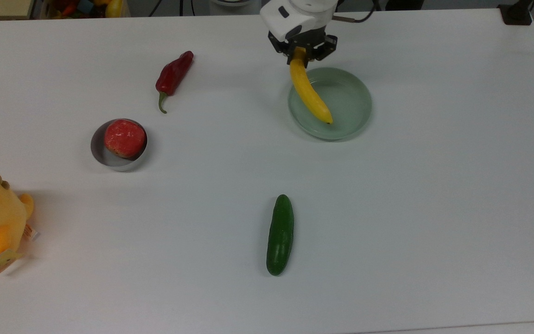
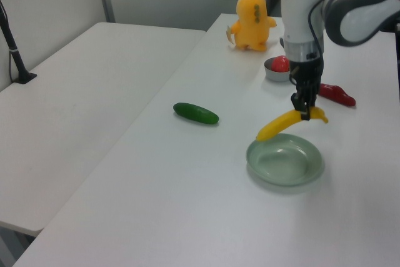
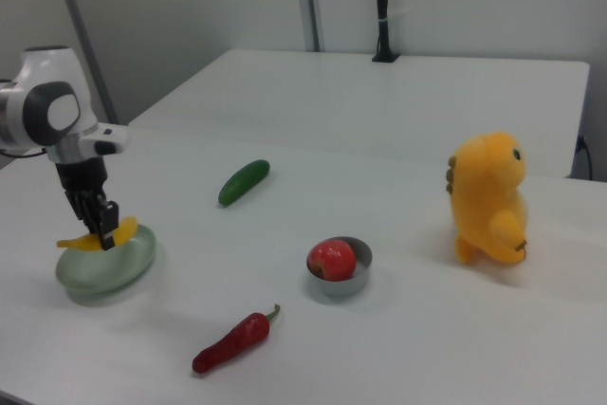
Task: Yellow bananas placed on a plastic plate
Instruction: 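Lower the banana onto the plate and open the gripper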
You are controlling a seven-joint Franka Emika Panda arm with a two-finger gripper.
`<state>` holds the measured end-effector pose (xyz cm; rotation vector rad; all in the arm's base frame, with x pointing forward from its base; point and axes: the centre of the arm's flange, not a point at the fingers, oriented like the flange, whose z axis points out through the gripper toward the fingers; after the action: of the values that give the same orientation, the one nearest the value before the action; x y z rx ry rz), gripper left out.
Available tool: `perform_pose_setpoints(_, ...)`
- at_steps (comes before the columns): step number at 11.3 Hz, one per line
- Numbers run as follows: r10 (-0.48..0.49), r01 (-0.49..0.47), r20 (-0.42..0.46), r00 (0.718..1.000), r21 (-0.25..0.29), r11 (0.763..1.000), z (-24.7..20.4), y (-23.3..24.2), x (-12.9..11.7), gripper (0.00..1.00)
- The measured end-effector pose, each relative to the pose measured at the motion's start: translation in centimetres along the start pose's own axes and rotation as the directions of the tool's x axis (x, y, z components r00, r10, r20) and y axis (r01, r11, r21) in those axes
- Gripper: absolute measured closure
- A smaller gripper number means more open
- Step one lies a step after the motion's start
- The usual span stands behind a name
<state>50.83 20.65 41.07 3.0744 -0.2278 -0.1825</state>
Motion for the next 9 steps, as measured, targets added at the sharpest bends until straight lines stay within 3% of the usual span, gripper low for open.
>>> perform_pose_setpoints(4, 0.100, -0.099, -0.038, 0.994, 0.029, 0.995, 2.3, -4.1, -2.1, 0.66)
perform_pose_setpoints(7, 0.177, -0.175, -0.039, 0.984, 0.043, 0.984, 3.2, -4.4, -1.6, 0.66)
perform_pose_setpoints(8, 0.188, -0.186, -0.038, 0.981, 0.044, 0.982, 3.2, -4.1, -1.4, 0.62)
perform_pose_setpoints(9, 0.196, -0.194, -0.038, 0.980, 0.044, 0.980, 3.2, -3.8, -1.2, 0.48)
